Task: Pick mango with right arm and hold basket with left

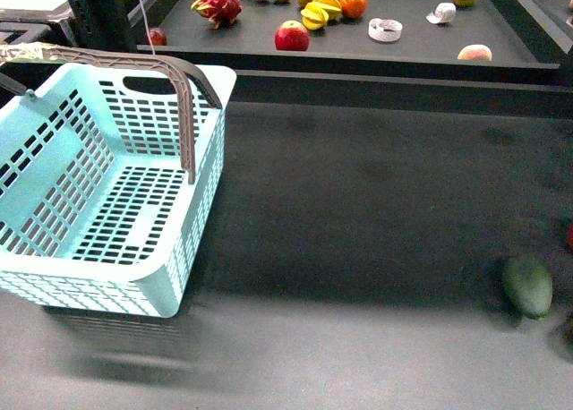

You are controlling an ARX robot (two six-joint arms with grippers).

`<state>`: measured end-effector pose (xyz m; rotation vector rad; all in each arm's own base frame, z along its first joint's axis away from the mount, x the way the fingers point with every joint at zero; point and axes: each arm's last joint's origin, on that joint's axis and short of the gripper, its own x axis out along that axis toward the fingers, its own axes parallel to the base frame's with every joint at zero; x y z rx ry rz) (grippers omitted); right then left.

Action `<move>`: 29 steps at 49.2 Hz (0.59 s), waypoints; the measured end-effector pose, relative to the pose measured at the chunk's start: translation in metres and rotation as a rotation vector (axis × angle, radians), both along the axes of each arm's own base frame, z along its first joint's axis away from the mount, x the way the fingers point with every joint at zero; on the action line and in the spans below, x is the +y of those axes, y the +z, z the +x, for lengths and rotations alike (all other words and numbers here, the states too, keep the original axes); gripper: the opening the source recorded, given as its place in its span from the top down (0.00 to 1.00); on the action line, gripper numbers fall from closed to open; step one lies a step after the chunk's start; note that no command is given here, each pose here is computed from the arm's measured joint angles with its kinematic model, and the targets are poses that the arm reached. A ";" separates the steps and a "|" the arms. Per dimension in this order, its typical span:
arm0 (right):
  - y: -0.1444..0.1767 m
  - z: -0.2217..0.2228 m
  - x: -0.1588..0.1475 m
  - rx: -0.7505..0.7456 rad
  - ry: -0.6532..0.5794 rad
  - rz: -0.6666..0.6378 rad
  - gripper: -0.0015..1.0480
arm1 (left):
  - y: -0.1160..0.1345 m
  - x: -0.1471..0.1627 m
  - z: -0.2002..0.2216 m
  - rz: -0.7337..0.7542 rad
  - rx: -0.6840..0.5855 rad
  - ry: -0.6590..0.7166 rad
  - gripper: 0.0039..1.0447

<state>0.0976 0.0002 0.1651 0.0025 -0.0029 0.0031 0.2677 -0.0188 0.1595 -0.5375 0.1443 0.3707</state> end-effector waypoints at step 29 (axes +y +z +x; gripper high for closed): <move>0.000 0.000 0.000 0.000 0.000 0.000 0.08 | -0.032 -0.026 0.127 -0.295 0.046 -0.007 0.05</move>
